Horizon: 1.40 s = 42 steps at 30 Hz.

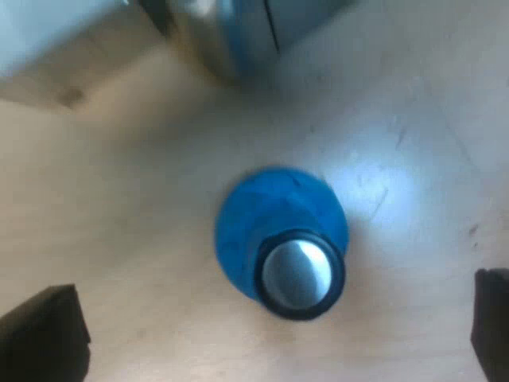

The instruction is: Grind coffee beans and then tamp

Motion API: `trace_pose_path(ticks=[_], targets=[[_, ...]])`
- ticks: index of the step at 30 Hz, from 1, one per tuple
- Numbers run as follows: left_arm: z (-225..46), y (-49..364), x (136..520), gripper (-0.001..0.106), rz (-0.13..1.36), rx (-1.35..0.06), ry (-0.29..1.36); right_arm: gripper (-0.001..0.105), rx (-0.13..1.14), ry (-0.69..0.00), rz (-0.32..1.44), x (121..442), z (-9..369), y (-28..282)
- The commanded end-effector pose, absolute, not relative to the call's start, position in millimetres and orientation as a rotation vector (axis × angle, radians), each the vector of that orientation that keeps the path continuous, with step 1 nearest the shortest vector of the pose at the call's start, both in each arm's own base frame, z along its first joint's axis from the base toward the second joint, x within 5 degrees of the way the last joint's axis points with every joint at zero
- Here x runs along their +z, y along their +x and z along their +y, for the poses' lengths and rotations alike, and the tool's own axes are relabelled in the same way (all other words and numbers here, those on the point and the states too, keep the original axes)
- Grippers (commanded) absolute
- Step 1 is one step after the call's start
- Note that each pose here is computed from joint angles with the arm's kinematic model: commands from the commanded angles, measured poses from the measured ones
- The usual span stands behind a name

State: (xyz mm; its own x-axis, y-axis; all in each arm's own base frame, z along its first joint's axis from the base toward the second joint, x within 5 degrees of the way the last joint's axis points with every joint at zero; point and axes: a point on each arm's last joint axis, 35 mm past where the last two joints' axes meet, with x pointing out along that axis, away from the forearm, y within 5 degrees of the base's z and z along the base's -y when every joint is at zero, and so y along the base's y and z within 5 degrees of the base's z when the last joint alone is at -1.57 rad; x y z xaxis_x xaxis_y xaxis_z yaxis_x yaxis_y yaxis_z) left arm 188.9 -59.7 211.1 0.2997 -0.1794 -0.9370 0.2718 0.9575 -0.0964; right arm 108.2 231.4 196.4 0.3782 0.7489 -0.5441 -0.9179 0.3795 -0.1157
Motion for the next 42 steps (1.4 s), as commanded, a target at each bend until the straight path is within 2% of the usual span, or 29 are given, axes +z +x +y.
trace_pose_path(ticks=[1, 2, 6, 8, 14, 17, 18, 19, 21, 25, 29, 34, 35, 39, 42], targets=[[-56.6, 182.8, 237.1, 0.105, 1.11, -0.284, 0.092, 0.077, 1.092, -0.373, 0.457, 218.3, 233.7, 110.8], [-55.1, 177.7, 250.6, 0.105, 1.054, -0.287, 0.082, 0.077, 1.087, -0.357, 0.456, 233.2, 232.9, 111.1], [-53.2, 171.5, 273.0, 0.105, 0.999, -0.29, 0.072, 0.077, 1.046, -0.365, 0.466, 254.0, 224.9, 113.1], [-52.3, 168.5, 300.9, 0.105, 0.948, -0.277, 0.029, 0.077, 0.982, -0.369, 0.484, 266.5, 211.3, 117.5], [-42.8, 174.4, 335.9, 0.105, 0.869, -0.284, -0.132, 0.077, 0.839, -0.342, 0.533, 288.6, 168.7, 128.5], [-38.0, 175.6, 341.2, 0.105, 0.856, -0.3, -0.17, 0.077, 0.739, -0.301, 0.566, 294.9, 143.0, 133.5], [-36.1, 176.0, 343.5, 0.105, 0.85, -0.301, -0.181, 0.077, 0.663, -0.269, 0.599, 297.7, 122.3, 137.2], [-23.1, 178.1, 347.8, 0.105, 0.832, -0.262, -0.231, 0.077, 0.644, -0.264, 0.619, 297.3, 116.0, 137.5], [-15.8, 178.4, 349.3, 0.105, 0.83, -0.214, -0.258, 0.077, 0.57, -0.244, 0.663, 296.9, 97.8, 139.1], [-15.1, 177.2, 348.0, 0.105, 0.845, -0.204, -0.256, 0.077, 0.415, -0.189, 0.771, 293.3, 57.7, 139.7], [-13.8, 176.3, 346.8, 0.105, 0.856, -0.165, -0.241, 0.077, 0.33, -0.182, 0.833, 290.2, 33.7, 136.9], [-11.7, 172.0, 342.2, 0.105, 0.903, -0.063, -0.149, 0.077, 0.234, -0.197, 0.874, 288.7, 13.0, 131.5], [-12.2, 169.4, 342.1, 0.105, 0.909, -0.032, -0.109, 0.077, 0.202, -0.219, 0.883, 289.0, 4.9, 127.6], [-16.7, 160.5, 346.8, 0.105, 0.883, -0.012, -0.046, 0.077, 0.155, -0.259, 0.88, 291.4, -6.0, 119.3], [-16.2, 145.5, 356.9, 0.105, 0.814, 0.003, -0.029, 0.077, 0.133, -0.261, 0.832, 297.3, -6.3, 110.6]])
